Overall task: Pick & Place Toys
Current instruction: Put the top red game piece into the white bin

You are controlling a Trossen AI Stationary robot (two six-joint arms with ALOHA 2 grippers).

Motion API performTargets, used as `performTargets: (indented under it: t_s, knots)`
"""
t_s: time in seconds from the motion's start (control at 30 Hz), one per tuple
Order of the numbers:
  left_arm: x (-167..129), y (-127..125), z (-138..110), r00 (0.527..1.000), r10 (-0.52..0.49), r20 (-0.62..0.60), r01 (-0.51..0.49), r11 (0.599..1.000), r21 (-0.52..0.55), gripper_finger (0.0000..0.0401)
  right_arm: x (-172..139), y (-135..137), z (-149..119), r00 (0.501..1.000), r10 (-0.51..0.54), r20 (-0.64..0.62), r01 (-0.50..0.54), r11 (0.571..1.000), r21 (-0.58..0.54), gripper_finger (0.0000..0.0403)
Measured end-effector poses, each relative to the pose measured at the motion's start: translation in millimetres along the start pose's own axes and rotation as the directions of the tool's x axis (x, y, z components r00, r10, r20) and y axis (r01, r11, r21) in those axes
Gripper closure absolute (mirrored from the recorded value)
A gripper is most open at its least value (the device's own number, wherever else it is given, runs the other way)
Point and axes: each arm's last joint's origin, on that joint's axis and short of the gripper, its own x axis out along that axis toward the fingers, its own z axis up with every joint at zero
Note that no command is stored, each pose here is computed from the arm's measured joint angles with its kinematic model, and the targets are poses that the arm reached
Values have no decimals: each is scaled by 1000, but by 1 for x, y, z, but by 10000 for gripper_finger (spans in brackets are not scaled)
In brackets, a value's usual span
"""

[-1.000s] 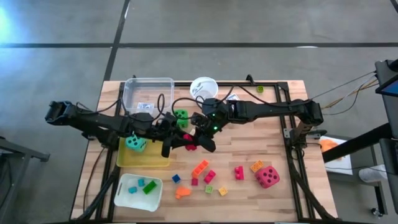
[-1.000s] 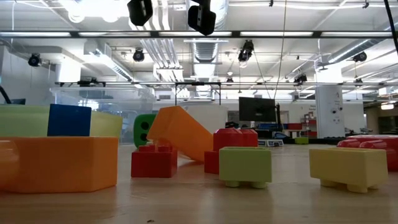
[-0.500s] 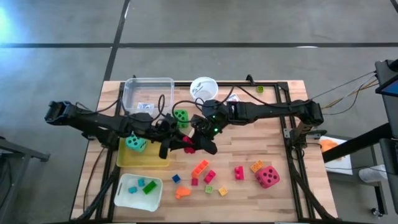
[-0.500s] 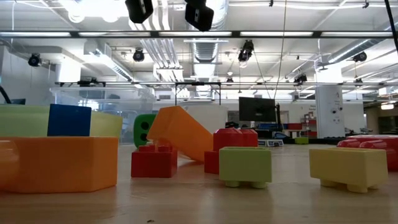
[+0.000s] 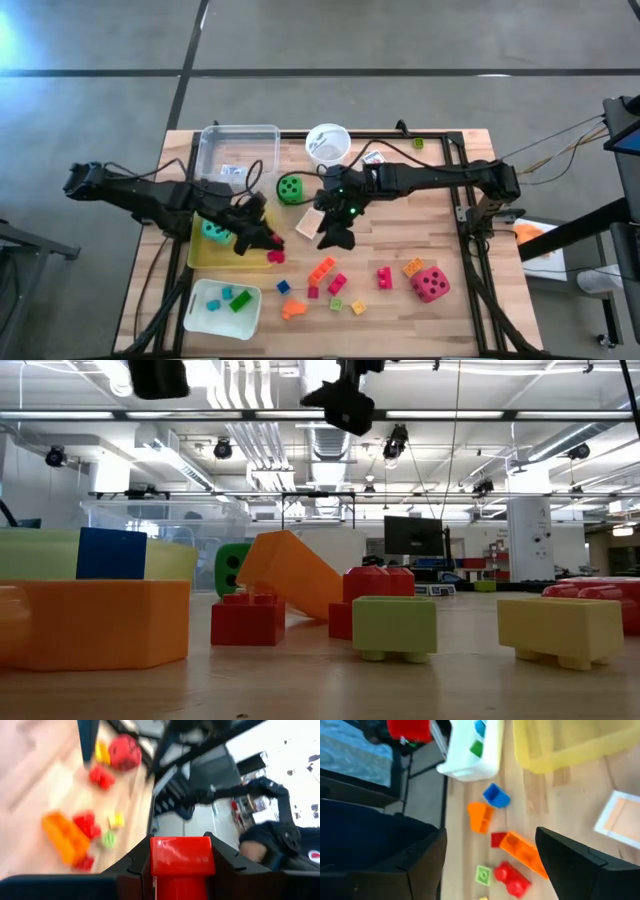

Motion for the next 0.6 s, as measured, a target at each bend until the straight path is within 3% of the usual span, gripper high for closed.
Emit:
performTargets:
  t_s: [0.2,0.4,0.6]
  knots:
    - [1,1,-37,965,116,-235,-139,987,-84,282,0,-5,-7,993,-112,-41,113,994,0,106]
    - [4,-1,-87,842,240,-484,-325,940,-99,282,0,-9,-11,982,-176,-63,175,984,-14,106]
    - [13,-7,-127,747,283,-601,-418,903,-94,282,0,-9,-11,981,-185,-60,183,982,-37,106]
